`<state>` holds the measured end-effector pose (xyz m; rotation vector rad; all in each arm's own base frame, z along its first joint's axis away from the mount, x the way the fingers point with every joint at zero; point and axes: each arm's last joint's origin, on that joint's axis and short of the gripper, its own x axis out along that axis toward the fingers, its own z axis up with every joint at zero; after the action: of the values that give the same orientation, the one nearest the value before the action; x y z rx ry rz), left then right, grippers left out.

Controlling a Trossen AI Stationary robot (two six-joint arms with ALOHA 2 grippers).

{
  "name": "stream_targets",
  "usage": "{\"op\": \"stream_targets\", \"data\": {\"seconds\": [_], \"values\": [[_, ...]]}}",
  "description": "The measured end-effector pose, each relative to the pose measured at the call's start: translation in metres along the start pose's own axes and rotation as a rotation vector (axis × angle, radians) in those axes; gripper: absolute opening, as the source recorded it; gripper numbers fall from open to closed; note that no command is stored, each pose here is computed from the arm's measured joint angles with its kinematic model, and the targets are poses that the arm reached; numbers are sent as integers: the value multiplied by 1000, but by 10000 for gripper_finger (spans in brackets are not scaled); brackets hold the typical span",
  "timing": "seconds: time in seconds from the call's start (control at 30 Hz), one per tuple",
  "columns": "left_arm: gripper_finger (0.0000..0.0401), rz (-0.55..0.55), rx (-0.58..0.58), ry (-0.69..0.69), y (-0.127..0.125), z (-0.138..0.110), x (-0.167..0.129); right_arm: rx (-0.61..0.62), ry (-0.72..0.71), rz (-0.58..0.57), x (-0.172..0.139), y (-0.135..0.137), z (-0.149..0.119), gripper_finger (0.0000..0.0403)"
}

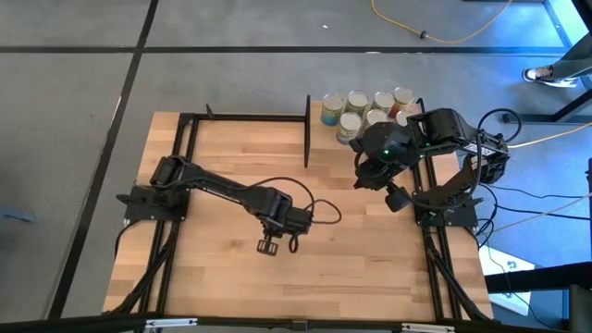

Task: Pick and place cans onto a shelf
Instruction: Put the canned peas on the shelf

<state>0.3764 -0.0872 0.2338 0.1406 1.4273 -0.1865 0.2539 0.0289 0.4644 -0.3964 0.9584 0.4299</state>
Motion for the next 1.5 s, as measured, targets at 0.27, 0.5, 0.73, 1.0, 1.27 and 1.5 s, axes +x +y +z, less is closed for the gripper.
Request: {"op": "stream_targets", "data": {"seconds": [0.27,0.5,0.73,1.0,1.27,1.5], "values": [[19,-3,4,-121,-2,16,-30,0,0,0,0,0,0,5],[29,0,0,-142,-2,19,-46,0,0,0,0,0,0,5],[27,123,-30,-38,-7,3,-80,-93,11,15,8,2,2,5],[25,210,-119,-112,-11,-31,-141,-165,17,37,64,2,8,5],[23,274,-211,-262,-13,-79,-198,-136,-24,-88,116,-7,7,20],[25,245,-250,-405,-17,-118,-235,-143,-64,-141,156,-9,-1,65]]}}
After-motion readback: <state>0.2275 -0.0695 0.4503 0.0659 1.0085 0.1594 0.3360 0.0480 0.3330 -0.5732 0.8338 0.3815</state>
